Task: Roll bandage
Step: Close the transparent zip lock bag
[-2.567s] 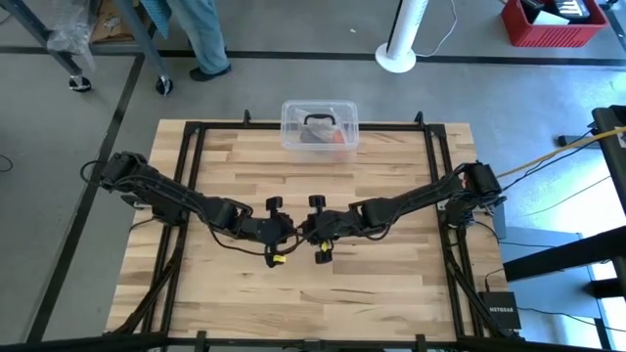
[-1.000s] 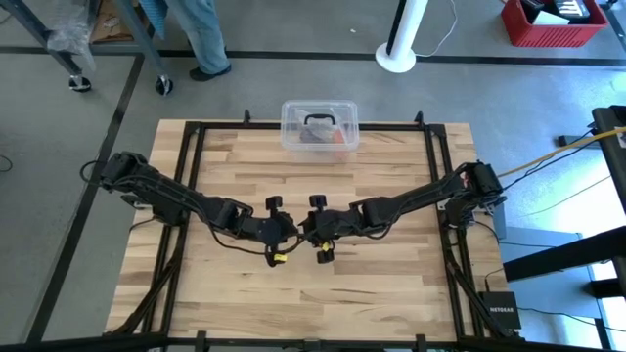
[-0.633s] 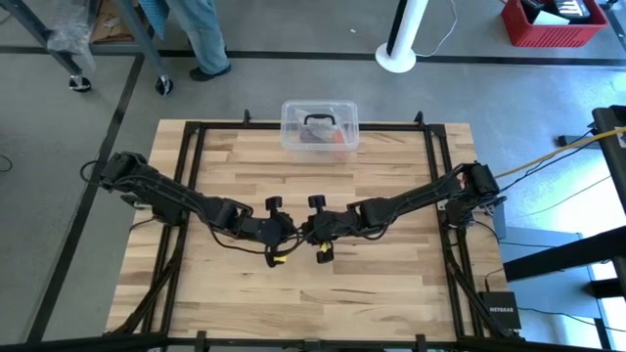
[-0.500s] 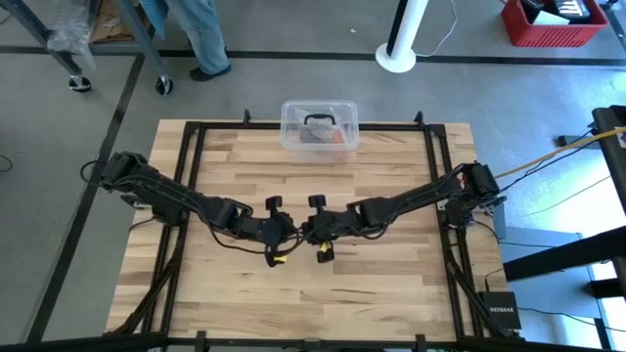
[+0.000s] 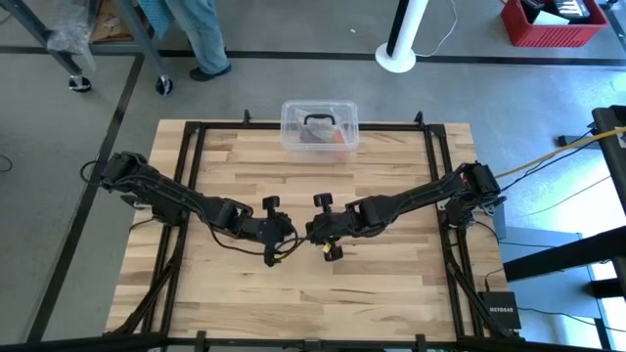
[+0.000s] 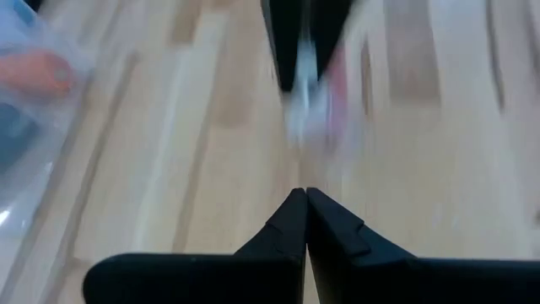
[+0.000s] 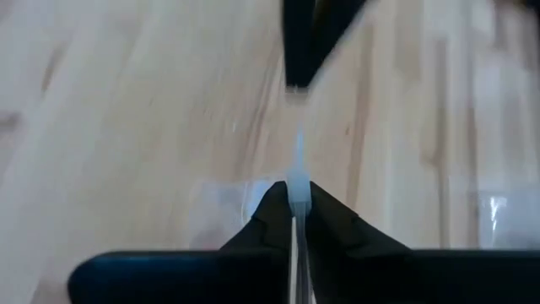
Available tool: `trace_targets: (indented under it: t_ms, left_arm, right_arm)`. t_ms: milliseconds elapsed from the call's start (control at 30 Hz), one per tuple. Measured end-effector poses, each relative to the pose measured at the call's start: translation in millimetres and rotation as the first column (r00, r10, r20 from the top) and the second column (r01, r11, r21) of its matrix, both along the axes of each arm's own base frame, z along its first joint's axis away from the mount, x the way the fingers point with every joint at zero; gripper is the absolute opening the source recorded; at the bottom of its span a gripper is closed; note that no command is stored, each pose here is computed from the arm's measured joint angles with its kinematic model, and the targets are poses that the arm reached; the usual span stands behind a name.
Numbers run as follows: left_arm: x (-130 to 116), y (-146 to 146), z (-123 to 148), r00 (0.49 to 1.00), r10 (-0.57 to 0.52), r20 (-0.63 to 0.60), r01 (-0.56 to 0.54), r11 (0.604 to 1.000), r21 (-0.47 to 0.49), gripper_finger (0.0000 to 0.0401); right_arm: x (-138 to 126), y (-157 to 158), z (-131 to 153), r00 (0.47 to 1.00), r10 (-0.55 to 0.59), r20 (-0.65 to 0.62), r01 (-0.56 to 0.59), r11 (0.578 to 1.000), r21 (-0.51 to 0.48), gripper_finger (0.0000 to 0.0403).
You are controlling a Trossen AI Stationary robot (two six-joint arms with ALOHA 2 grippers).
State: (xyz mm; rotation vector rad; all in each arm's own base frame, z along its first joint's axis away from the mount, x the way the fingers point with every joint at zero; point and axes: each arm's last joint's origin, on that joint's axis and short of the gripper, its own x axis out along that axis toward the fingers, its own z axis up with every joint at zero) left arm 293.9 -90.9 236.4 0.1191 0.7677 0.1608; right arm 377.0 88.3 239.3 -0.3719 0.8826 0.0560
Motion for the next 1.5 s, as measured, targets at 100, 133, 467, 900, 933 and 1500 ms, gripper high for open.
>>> trace_targets:
  t_ms: [100, 133, 467, 900, 933, 1500]
  left_arm:
    - [-1.1, -0.4, -1.1, 1.000, 0.008, -0.016, -0.008, 1.000, -0.009, 0.0000]
    - [-2.6, 0.3, -1.6, 0.999, 0.014, -0.029, -0.015, 1.000, -0.007, 0.0000]
    - [6.6, -2.3, 4.9, 0.996, 0.031, 0.087, -0.026, 0.998, -0.060, 0.0004]
    - [24.9, -0.2, -11.0, 0.995, 0.000, 0.104, -0.008, 0.997, 0.073, 0.0109]
    - [25.0, -0.2, -10.9, 0.995, -0.003, 0.104, -0.005, 0.997, 0.079, 0.0112]
    - [28.1, 1.2, -10.4, 0.992, -0.014, 0.122, 0.004, 0.997, 0.081, 0.0020]
  right_arm:
    - [-3.7, -0.8, -3.0, 0.999, -0.017, -0.044, 0.017, 1.000, -0.001, 0.0030]
    - [-5.5, -1.6, -4.0, 0.998, -0.029, -0.063, 0.028, 1.000, -0.010, 0.0034]
    - [-2.6, -0.9, -1.8, 0.999, -0.037, -0.026, 0.037, 0.999, 0.012, 0.0025]
    - [-1.9, -0.8, -1.3, 0.999, -0.037, -0.017, 0.037, 0.999, 0.015, 0.0028]
    - [-1.9, -0.8, -1.3, 0.999, -0.037, -0.017, 0.037, 0.999, 0.015, 0.0028]
    - [-0.5, -0.7, -0.8, 0.999, -0.038, -0.002, 0.038, 0.999, 0.019, 0.0032]
